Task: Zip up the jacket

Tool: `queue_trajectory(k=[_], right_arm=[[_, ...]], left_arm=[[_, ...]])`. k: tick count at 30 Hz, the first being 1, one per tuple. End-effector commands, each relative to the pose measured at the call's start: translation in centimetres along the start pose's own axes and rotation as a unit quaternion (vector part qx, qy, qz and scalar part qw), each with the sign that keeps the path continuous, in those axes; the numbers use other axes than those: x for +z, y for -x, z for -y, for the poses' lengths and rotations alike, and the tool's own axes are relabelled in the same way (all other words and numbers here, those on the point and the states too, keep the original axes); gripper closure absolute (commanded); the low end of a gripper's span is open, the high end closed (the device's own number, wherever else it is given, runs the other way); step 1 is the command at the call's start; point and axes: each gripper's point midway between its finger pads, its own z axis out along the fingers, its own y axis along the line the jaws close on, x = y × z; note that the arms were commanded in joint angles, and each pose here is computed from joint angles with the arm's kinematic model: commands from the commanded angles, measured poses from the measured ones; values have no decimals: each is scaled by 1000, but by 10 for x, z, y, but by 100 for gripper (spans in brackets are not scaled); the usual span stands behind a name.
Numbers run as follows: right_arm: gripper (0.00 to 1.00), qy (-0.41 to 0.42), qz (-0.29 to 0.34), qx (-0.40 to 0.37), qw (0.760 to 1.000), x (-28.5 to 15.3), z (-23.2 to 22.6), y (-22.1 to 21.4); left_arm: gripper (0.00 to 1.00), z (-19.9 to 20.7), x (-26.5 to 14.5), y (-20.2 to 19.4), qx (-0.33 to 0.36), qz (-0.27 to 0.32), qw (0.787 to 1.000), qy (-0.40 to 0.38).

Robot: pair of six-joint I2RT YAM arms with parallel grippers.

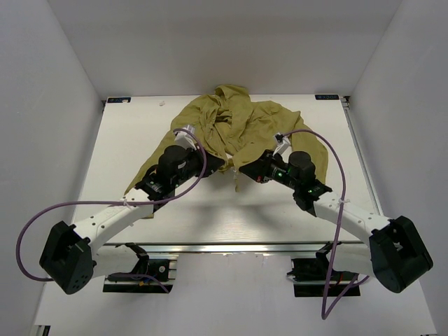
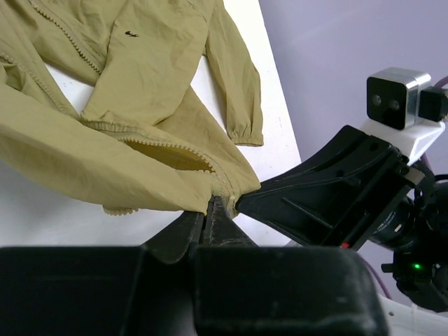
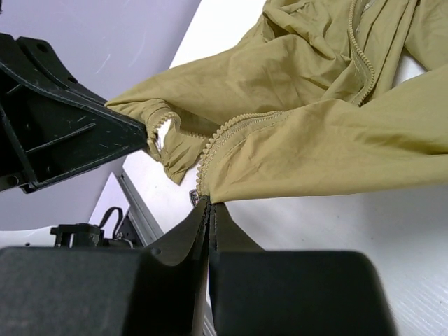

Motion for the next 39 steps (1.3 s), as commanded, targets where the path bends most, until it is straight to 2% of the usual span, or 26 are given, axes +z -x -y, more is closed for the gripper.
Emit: queue_trajectory(k=[1, 8, 20, 39], right_arm=[[100, 22, 48, -29, 998, 3, -19, 26], [100, 23, 65, -39, 997, 7, -25, 28], [100, 39, 87, -42, 995, 9, -37, 35], [100, 23, 64, -50, 996, 10, -28, 25]], left_arm=[[100, 11, -1, 12, -21, 19, 1000, -4], [100, 6, 1, 9, -51, 20, 998, 9], [100, 7, 6, 2, -53, 7, 998, 14], [100, 14, -4, 16, -50, 45, 998, -2]])
